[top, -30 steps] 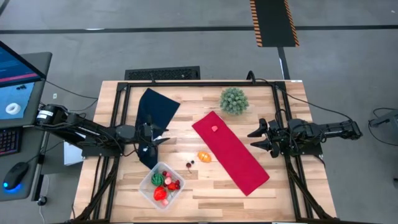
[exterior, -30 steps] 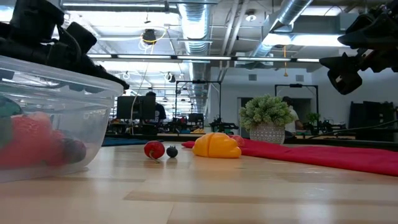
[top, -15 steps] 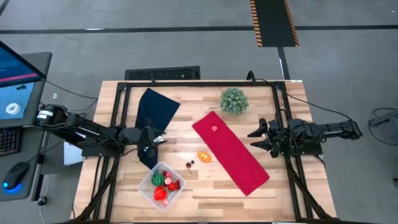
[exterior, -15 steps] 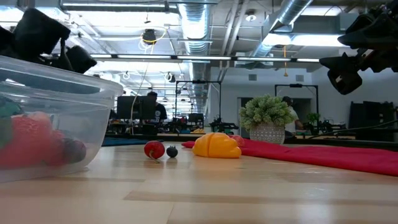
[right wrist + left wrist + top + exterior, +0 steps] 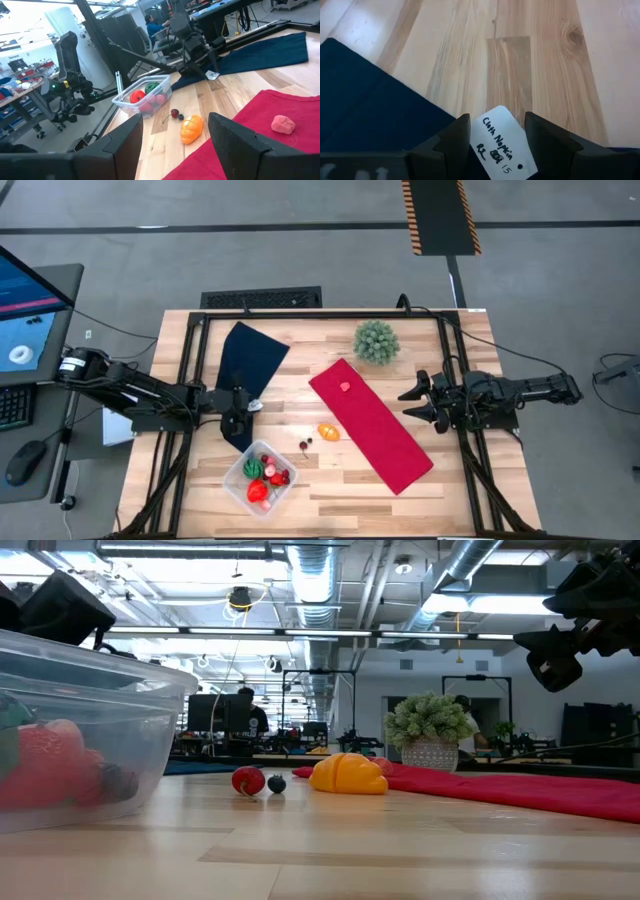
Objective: Pick and placing Produce into tupperware
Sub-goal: Put the croissant into the transparent bin
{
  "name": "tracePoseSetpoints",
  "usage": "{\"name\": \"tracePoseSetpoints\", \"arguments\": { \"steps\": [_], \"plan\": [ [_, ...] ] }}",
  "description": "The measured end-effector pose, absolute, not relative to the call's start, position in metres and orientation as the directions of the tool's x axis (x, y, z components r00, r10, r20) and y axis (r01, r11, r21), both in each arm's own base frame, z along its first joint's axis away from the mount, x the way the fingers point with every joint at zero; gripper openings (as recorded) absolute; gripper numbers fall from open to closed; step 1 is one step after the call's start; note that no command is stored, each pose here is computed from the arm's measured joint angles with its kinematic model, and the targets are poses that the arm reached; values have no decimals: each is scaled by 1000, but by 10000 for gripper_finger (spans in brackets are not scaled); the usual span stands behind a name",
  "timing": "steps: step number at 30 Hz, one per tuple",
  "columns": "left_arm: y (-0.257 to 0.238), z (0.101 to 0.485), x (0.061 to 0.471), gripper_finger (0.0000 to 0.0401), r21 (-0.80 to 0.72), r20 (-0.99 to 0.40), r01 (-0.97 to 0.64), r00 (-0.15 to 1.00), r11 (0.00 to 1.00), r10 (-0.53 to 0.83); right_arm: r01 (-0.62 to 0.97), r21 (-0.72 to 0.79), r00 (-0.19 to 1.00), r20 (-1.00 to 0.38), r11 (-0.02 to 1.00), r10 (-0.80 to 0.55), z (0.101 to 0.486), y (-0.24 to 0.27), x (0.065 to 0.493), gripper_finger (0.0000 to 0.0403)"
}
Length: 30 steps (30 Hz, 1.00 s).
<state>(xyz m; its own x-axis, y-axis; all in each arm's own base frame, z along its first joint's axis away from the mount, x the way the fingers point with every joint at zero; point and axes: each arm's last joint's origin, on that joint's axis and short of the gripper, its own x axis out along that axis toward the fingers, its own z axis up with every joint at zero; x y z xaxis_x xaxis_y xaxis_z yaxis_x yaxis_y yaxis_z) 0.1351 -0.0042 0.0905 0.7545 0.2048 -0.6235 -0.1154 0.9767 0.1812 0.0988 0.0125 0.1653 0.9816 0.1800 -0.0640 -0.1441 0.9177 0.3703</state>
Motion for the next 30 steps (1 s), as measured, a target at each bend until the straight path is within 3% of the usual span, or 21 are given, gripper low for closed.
{"name": "tracePoseSetpoints", "arguments": {
  "steps": [3, 6, 10, 19, 24, 30],
  "plan": [
    [-4, 90, 135, 180, 182, -629, -115, 749, 977, 206, -139, 341, 986, -38, 930, 162, 168, 12, 99, 249],
    [-4, 90, 135, 180, 182, -630, -115, 749, 977, 206, -120, 292, 992, 72, 949, 104, 179, 10, 99, 249],
    [-4, 90, 134, 180, 182, -631, -115, 748, 977, 206, -152, 365, 983, 154, 918, 101, 187, 10, 98, 249],
    [-4, 90, 134, 180, 183, -632, -115, 747, 976, 206, -118, 426, 990, 123, 897, 71, 183, 9, 99, 249],
    [-4, 90, 134, 180, 183, -633, -114, 747, 976, 206, -68, 499, 979, 200, 864, -39, 191, 5, 98, 249],
    [-4, 90, 134, 181, 183, -633, -114, 746, 976, 206, -36, 458, 995, 101, 888, -12, 189, 8, 101, 249]
  ]
}}
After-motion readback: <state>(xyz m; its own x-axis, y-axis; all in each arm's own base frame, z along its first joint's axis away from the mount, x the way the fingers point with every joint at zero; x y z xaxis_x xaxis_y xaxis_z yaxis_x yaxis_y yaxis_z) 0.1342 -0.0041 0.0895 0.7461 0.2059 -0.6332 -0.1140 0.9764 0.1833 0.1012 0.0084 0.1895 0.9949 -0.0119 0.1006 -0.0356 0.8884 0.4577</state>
